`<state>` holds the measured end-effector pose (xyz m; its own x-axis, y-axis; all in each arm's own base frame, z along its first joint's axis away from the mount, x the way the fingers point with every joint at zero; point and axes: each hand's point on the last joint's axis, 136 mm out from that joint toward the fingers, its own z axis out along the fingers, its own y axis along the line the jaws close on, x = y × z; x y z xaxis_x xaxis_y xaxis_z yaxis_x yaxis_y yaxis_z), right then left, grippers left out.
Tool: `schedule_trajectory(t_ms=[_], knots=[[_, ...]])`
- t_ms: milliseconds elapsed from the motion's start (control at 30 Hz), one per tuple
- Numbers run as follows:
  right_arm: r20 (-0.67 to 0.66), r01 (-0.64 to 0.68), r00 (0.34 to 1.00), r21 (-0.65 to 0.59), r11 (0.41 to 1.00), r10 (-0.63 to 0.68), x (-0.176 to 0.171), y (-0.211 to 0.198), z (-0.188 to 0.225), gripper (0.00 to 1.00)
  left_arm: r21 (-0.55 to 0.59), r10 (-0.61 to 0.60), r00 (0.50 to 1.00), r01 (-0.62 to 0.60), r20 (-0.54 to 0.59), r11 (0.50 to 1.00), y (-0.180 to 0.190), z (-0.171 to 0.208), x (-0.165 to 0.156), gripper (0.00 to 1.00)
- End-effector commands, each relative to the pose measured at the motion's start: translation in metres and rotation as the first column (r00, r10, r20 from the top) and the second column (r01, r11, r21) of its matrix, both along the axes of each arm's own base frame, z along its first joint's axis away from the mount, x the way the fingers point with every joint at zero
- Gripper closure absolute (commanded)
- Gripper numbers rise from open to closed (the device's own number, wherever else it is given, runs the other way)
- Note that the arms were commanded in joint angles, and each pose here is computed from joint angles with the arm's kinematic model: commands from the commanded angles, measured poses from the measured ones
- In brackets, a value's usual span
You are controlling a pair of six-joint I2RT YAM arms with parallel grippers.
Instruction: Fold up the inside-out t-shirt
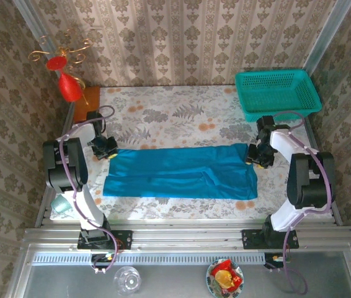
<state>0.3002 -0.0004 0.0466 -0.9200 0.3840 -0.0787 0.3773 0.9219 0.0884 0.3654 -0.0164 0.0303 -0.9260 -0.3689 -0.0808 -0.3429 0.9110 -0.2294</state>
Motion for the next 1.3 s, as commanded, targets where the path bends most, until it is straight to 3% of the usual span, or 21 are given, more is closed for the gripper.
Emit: schedule_trajectory(t_ms=[0,200,333,1033,1267], knots=[[-0.020,-0.015,1.000,-0.004,1.000,0.015,-0.008,-0.002,0.002,0.51,0.011,-0.009,1.000,0.009,0.013,1.000,-0.002,0.014,-0.006,0.89],[0.018,-0.044,0.999,0.136,0.990,0.042,-0.009,0.023,-0.003,0.35,0.009,-0.023,1.000,0.023,0.019,1.000,-0.008,0.019,-0.007,0.89],[-0.024,-0.058,0.998,0.125,0.990,0.061,-0.011,0.022,-0.012,0.32,0.007,-0.025,1.000,0.025,0.019,1.000,-0.011,0.018,-0.008,0.89],[-0.154,-0.161,0.976,-0.015,0.987,0.157,-0.020,0.020,-0.030,0.34,0.011,-0.025,1.000,0.025,0.015,1.000,-0.011,0.019,-0.009,0.89],[-0.197,-0.201,0.963,-0.062,0.978,0.186,-0.021,0.022,-0.039,0.43,0.013,-0.027,0.999,0.027,0.017,1.000,-0.011,0.019,-0.009,0.90]])
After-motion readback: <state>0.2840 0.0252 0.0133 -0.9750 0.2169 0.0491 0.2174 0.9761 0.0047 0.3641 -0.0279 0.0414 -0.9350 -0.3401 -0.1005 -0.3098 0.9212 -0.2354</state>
